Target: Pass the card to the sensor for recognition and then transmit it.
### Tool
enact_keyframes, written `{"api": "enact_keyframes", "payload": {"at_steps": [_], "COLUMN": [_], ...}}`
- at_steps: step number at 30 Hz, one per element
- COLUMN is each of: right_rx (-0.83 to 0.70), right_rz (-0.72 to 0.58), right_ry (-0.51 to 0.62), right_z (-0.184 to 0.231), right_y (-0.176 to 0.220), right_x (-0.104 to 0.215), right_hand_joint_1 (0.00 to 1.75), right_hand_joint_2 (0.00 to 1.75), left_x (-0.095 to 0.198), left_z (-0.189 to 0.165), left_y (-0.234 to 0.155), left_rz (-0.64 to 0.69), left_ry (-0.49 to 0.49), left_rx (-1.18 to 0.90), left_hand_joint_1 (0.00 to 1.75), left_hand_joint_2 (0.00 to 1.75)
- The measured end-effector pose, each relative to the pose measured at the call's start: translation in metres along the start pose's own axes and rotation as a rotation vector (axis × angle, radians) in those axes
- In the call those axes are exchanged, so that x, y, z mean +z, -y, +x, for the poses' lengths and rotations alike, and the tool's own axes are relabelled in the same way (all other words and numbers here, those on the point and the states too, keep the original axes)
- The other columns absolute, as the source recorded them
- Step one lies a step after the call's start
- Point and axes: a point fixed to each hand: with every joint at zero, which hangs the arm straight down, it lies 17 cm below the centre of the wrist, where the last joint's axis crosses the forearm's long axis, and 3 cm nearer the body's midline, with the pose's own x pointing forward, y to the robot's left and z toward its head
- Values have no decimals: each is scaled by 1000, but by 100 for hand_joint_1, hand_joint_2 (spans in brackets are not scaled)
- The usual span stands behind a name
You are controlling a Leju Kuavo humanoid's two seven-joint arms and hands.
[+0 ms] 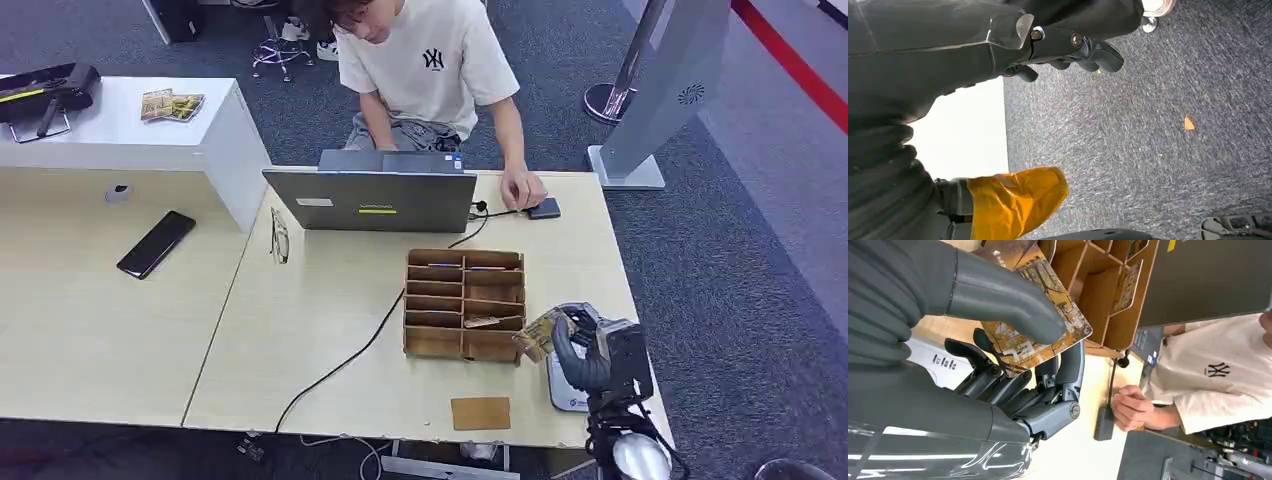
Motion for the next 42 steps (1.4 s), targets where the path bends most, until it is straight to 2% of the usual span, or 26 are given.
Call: {"api": "enact_keyframes", "payload": {"at_steps": [6,18,42], "right_rx": [12,80,138], "right_rz": [-40,-110,-117], "right_ry": [13,-36,-155], "right_z": [6,-11,-64], "right_y": [11,44,47], "right_x": [10,19,14], "right_hand_joint_1": [175,175,175], "right_hand_joint_2": [175,175,175], "left_x": [0,0,0], "left_z": [1,1,2], "left_y": [-1,-2,-2], "left_rz": [7,9,11], "left_ry": [2,5,8], "left_rx": [9,15,14], "left_hand_joint_1": [0,0,0], "left_hand_joint_2": [175,175,175]}}
